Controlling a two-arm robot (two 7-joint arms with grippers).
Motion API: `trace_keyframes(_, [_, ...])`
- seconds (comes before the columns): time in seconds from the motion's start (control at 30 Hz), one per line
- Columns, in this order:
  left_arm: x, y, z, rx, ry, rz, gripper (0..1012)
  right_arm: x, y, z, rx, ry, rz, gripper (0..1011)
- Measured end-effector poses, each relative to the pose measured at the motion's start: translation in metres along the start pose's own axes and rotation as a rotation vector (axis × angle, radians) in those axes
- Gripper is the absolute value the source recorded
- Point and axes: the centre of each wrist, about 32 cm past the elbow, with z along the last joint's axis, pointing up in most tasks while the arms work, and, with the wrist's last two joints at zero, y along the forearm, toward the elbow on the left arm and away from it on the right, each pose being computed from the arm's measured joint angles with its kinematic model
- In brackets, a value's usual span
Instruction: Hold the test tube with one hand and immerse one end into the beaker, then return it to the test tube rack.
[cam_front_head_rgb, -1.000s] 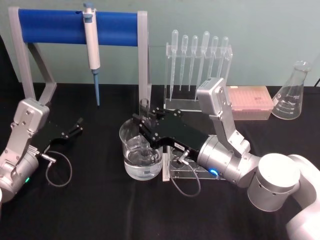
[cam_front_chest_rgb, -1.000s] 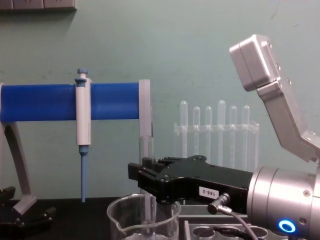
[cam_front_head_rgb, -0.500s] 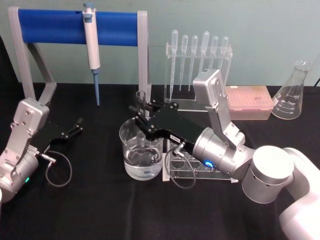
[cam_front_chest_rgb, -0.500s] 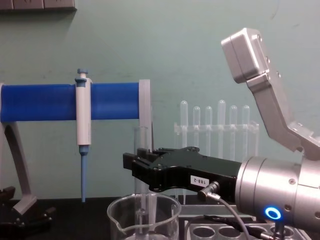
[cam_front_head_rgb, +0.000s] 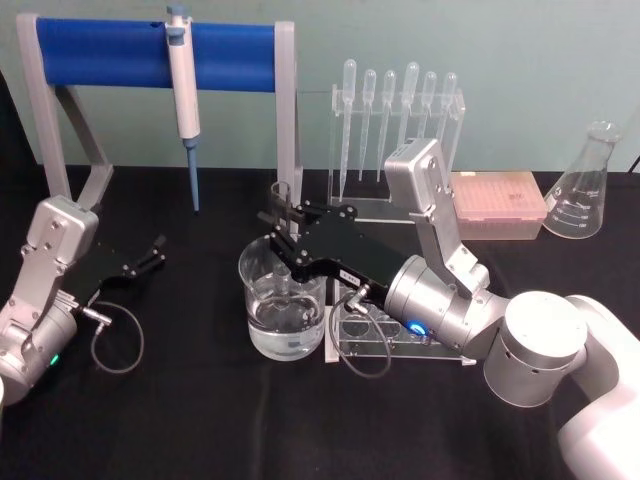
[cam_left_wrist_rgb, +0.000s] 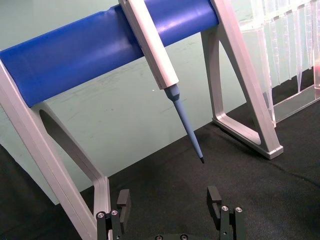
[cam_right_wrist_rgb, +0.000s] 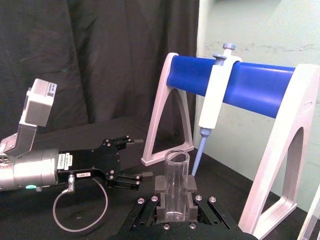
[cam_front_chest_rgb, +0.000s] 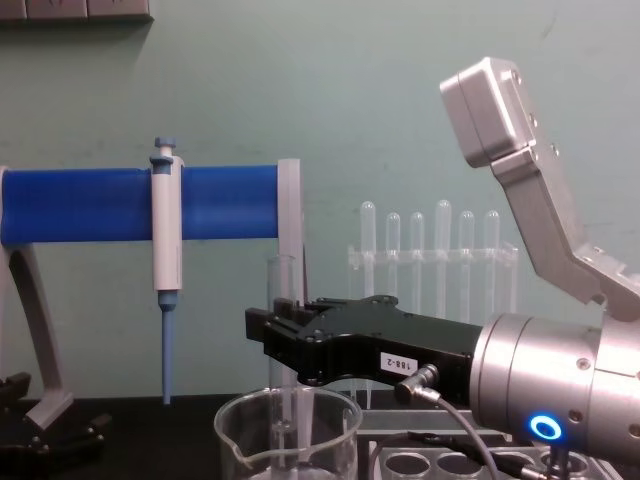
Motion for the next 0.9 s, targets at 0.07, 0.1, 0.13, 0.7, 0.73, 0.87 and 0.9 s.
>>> trace_keyframes(0.07, [0.0000,0.0000,0.0000,0.000,0.000,0.000,1000,0.0000,0.0000,0.0000,0.000,0.000,0.000,234])
trace_keyframes(0.1, [0.0000,0.0000,0.0000,0.000,0.000,0.000,1000,0.0000,0.0001,0.0000,0.000,0.000,0.000,234])
trace_keyframes(0.13, [0.0000,0.0000,0.0000,0.000,0.000,0.000,1000,0.0000,0.0001,0.0000,0.000,0.000,0.000,234])
trace_keyframes(0.7, [0.0000,0.0000,0.0000,0.000,0.000,0.000,1000,0.0000,0.0002,0.0002,0.001,0.000,0.000,234])
trace_keyframes(0.73, [0.0000,0.0000,0.0000,0.000,0.000,0.000,1000,0.0000,0.0002,0.0002,0.001,0.000,0.000,234])
trace_keyframes(0.87, [0.0000,0.0000,0.0000,0.000,0.000,0.000,1000,0.0000,0.0002,0.0002,0.001,0.000,0.000,234])
trace_keyframes(0.9, [0.0000,0.0000,0.0000,0.000,0.000,0.000,1000,0.0000,0.0002,0.0002,0.001,0.000,0.000,234])
